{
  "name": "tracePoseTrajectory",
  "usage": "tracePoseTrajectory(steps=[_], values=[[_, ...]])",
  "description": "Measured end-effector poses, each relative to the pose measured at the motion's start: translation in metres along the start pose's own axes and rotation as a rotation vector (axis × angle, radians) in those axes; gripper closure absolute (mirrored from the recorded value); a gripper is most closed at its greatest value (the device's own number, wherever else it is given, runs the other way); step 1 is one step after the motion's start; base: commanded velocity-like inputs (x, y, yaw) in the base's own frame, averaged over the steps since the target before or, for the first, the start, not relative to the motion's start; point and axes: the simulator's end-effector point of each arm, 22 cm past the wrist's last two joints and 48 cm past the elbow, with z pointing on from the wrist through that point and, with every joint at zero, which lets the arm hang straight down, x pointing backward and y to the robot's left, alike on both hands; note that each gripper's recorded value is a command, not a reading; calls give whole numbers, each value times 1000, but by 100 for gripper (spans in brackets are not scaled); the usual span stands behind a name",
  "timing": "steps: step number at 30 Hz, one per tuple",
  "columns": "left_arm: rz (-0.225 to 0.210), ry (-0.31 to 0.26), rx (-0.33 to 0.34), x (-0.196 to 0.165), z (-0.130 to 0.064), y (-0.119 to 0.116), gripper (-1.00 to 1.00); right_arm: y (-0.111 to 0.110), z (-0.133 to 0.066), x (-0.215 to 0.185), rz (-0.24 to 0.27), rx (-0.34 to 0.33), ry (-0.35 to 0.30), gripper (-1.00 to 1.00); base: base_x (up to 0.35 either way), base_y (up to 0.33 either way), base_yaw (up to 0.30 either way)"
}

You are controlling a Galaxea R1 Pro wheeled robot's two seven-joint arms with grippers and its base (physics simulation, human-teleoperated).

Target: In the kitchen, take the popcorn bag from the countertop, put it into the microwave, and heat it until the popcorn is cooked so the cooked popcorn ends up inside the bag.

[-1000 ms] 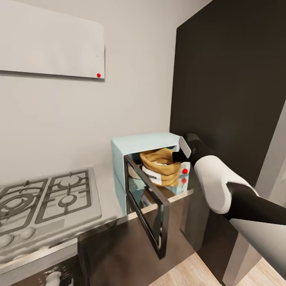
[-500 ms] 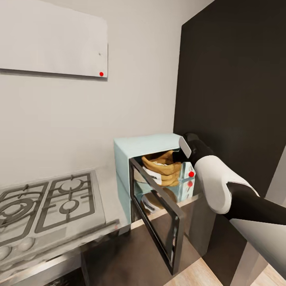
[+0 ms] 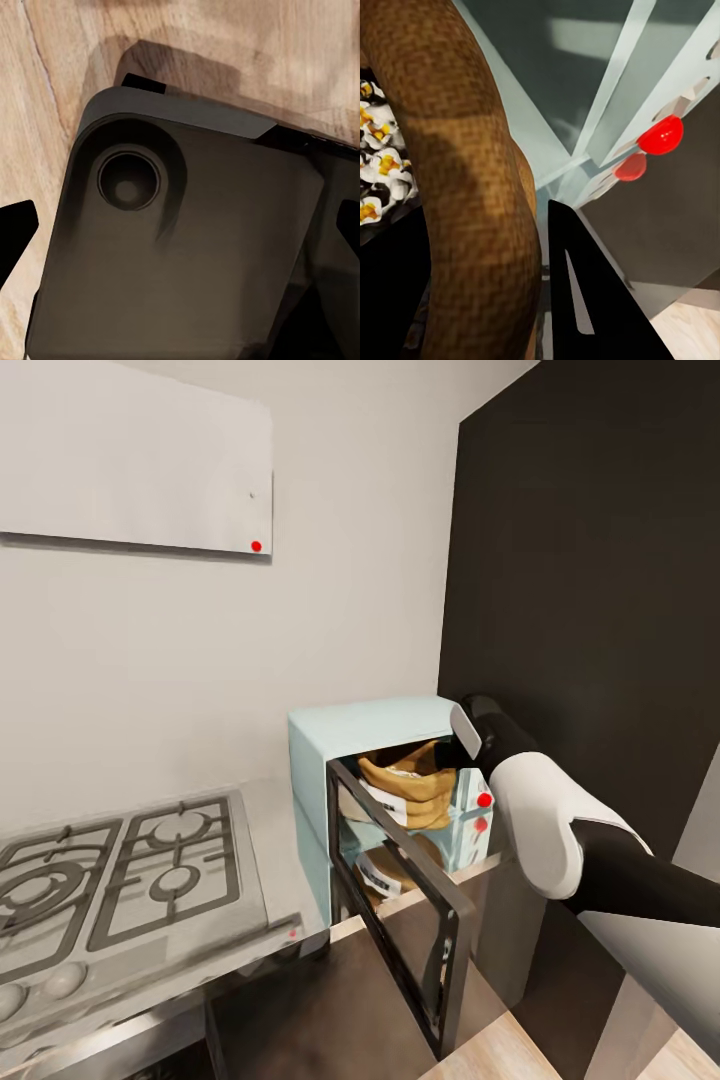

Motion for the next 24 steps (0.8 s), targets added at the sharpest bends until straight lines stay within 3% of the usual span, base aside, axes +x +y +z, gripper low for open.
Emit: tracePoseTrajectory(steps=[11, 12, 13, 24], values=[[0, 0, 0, 0, 0, 0, -100, -1, 1, -1, -14, -16, -3, 100, 0, 0, 0], [0, 0, 0, 0, 0, 0, -100, 14, 5, 7, -1, -74, 22, 100, 0, 0, 0], [0, 0, 0, 0, 0, 0, -100, 17, 7, 11, 3, -85, 33, 100, 77, 0, 0], [0, 0, 1, 0, 0, 0, -100, 22, 7, 13, 9, -101, 37, 100, 116, 0, 0]])
